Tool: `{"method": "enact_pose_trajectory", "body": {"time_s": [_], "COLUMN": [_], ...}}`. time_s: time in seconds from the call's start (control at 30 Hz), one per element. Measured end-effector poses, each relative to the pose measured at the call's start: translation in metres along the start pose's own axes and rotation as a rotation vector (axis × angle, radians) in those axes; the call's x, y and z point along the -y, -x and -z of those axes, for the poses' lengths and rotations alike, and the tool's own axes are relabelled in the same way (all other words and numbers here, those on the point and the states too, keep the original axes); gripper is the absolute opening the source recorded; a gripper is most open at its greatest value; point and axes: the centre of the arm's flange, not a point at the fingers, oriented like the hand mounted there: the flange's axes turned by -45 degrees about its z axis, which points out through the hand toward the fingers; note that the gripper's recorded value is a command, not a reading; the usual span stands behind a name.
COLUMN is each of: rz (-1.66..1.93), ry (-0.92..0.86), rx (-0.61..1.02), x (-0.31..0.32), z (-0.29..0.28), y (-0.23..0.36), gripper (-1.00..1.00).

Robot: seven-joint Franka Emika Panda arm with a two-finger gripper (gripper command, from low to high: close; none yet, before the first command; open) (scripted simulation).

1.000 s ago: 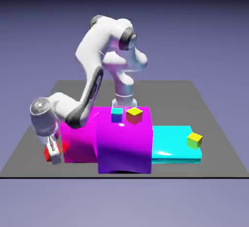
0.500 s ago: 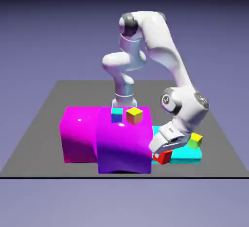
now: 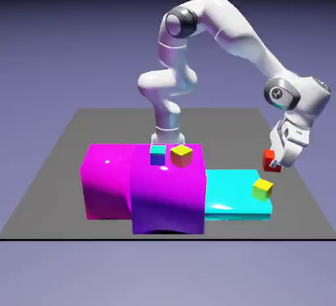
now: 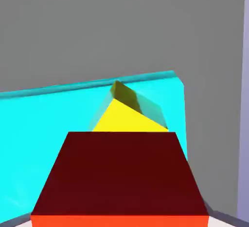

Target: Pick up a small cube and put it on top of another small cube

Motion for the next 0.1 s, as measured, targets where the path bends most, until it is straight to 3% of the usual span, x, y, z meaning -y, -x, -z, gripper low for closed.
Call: {"method": "enact_pose_trajectory", "body": {"time_s": [0.03, 0.1], "rz": [0.001, 0.001], "ry": [-0.001, 0.002], "rx": [0.0, 0.0], "x": [0.0005, 0.0004], "z": [-0.008, -0.008], "y": [-0.0006, -0.0006], "gripper": [1.0, 1.0]}}
